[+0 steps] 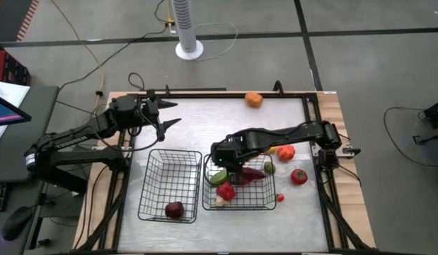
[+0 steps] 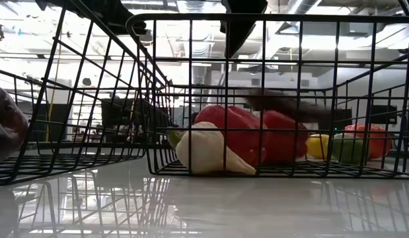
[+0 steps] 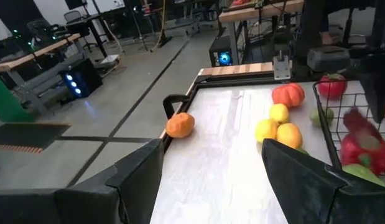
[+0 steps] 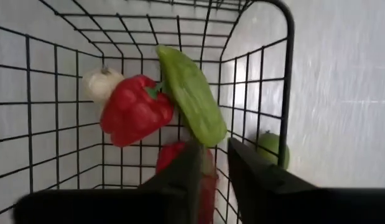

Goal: Sort produce into baskets
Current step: Put the chili pepper into the right wire basket, then put the pumpkin into the right wire basket

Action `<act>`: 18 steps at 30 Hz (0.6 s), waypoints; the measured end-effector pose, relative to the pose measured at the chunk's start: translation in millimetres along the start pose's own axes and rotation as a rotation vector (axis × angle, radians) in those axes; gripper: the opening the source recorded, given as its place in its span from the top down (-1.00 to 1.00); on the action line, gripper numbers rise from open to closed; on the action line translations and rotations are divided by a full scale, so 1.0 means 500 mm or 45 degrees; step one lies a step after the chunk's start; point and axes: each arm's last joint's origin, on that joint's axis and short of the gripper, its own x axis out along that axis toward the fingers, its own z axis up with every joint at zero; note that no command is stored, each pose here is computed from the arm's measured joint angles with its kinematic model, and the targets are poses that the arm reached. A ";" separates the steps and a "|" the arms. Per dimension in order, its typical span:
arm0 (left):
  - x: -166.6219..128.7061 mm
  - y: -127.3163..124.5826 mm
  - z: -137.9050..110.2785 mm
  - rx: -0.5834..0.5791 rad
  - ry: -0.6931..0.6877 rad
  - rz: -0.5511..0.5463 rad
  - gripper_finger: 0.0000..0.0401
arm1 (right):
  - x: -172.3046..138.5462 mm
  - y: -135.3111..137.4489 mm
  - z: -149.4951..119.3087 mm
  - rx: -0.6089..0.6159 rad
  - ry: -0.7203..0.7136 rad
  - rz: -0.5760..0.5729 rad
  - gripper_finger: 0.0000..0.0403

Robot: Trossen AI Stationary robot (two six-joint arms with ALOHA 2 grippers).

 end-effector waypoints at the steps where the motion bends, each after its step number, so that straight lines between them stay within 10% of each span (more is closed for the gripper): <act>1: 0.000 0.000 0.000 -0.001 0.002 -0.001 -0.30 | 0.000 0.000 0.000 0.000 0.001 -0.001 0.28; 9: 0.000 0.000 -0.002 -0.018 0.013 -0.003 -0.30 | -0.010 -0.052 -0.012 0.070 0.059 -0.196 -0.22; 18: 0.000 -0.001 -0.006 -0.029 0.038 -0.009 -0.30 | 0.041 -0.165 -0.047 0.198 0.222 -0.310 -0.30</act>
